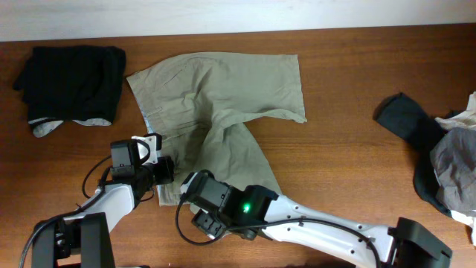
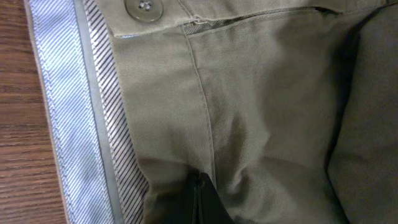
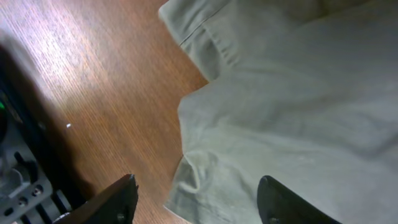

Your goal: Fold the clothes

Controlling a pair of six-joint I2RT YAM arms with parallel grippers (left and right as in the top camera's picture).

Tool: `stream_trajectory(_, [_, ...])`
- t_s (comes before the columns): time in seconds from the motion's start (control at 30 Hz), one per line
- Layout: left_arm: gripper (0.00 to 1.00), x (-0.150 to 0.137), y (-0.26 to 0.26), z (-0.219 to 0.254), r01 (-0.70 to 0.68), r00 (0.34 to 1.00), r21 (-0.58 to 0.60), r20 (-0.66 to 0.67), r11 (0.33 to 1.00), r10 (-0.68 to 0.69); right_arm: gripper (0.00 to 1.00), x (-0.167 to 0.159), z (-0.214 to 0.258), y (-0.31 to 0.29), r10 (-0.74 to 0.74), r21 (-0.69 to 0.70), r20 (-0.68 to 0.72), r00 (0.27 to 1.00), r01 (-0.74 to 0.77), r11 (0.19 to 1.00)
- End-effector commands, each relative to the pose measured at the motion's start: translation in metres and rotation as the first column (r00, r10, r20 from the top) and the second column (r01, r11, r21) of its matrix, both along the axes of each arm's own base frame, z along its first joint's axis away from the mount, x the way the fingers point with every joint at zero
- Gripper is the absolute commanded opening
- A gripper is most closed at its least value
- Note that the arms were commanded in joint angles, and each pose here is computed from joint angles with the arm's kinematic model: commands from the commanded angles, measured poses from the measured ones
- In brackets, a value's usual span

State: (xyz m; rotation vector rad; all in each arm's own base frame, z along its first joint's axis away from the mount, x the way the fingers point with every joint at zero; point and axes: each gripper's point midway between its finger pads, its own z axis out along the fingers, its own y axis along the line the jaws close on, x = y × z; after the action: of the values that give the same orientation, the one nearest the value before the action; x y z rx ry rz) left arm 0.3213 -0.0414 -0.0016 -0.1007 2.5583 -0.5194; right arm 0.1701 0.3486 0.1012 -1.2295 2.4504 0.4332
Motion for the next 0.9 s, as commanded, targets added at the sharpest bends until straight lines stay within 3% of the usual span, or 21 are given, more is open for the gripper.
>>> stream_trajectory(0.0, [0.01, -0.009, -0.003, -0.012, 0.003, 0.999, -0.019, -0.047, 1.000, -0.004, 0.72, -0.001, -0.002, 0.002, 0.007, -0.002, 0.001, 1.000, -0.007, 1.000])
stream_trajectory(0.17, [0.01, -0.009, -0.003, -0.012, 0.003, 0.999, -0.020, -0.047, 1.000, -0.004, 0.74, -0.014, -0.014, 0.018, 0.092, -0.022, 0.043, 0.995, -0.091, 0.996])
stream_trajectory(0.43, [0.01, -0.010, -0.010, -0.009, 0.024, 0.999, -0.058, -0.044, 0.998, -0.027, 0.75, 0.006, -0.045, 0.030, 0.055, -0.102, 0.194, 0.979, -0.035, 0.994])
stream_trajectory(0.6, [0.01, -0.010, -0.010, -0.009, 0.024, 0.999, -0.058, -0.044, 0.998, -0.027, 0.73, 0.014, -0.064, 0.029, 0.047, -0.146, 0.216, 0.975, -0.016, 0.989])
stream_trajectory(0.63, [0.00, -0.010, -0.010, -0.009, 0.024, 0.999, -0.058, -0.044, 0.998, -0.027, 0.64, 0.017, -0.063, 0.028, 0.037, -0.147, 0.232, 0.972, -0.003, 0.989])
stream_trajectory(0.77, [0.00, -0.010, -0.010, -0.009, 0.024, 0.999, -0.058, -0.044, 0.998, -0.027, 0.06, 0.031, -0.060, 0.018, -0.031, -0.170, 0.295, 0.955, 0.084, 0.982])
stream_trajectory(0.87, [0.00, -0.010, -0.010, -0.009, 0.024, 0.999, -0.057, -0.044, 0.998, -0.026, 0.04, 0.038, -0.057, 0.010, -0.078, -0.178, 0.284, 0.956, 0.133, 0.975])
